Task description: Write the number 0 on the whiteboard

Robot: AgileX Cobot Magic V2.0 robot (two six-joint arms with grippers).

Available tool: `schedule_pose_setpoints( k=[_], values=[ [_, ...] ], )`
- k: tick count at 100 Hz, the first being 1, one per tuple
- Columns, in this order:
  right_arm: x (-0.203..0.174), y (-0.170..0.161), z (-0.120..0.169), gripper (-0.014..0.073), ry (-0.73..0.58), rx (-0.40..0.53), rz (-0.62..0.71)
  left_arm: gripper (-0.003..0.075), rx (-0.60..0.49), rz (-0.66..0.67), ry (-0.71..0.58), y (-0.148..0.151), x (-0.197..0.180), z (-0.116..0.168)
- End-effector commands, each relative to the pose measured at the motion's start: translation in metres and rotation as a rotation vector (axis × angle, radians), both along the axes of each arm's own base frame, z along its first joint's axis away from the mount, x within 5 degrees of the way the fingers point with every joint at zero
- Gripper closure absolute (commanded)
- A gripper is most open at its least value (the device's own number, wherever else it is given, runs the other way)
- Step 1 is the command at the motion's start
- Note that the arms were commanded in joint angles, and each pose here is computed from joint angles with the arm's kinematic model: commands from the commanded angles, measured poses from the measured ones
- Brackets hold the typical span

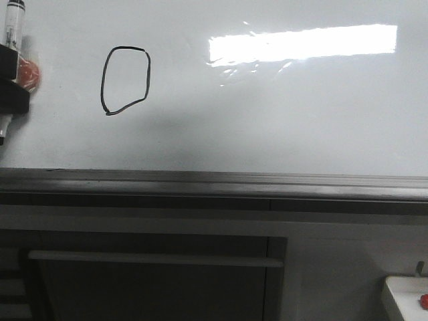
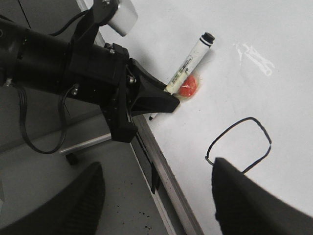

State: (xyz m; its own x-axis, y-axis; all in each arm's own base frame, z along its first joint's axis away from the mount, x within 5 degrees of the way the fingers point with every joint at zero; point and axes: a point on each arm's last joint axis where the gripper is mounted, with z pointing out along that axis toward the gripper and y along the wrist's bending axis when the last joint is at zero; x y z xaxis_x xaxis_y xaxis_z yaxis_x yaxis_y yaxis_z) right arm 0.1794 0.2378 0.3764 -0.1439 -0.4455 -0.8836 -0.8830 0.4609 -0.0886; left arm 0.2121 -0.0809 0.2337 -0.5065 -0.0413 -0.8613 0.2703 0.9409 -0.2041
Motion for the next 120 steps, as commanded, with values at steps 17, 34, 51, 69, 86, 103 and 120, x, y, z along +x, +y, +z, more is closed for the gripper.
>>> schedule_pose_setpoints(
  k=[17,34,51,69,86,103,120],
  values=[
    [-0.002,-0.007,0.024,0.0177,-0.075,0.086,-0.020,0.0741,-0.095,0.029,-0.045,-0.004,0.008,0.017],
    [-0.002,-0.007,0.024,0.0178,-0.076,0.087,-0.021,0.0740,-0.107,0.024,-0.063,-0.004,0.008,0.019],
    [-0.002,-0.007,0.024,0.0178,-0.074,0.085,-0.020,0.0596,-0.120,0.015,-0.089,-0.005,0.009,0.021],
    [-0.002,-0.007,0.024,0.0178,-0.072,0.082,-0.018,0.0320,-0.129,0.009,-0.110,-0.006,0.008,0.024],
    [-0.003,-0.007,0.023,0.0178,-0.068,0.078,-0.016,0.0323,-0.137,0.006,-0.143,-0.004,0.003,0.033],
    [-0.003,-0.008,0.021,0.0285,-0.058,0.058,-0.009,0.0335,-0.142,0.016,-0.191,0.003,-0.012,0.051],
    [-0.008,-0.014,0.028,0.0671,-0.080,0.073,-0.009,0.0606,-0.157,-0.007,-0.310,0.011,-0.039,0.072]
  ],
)
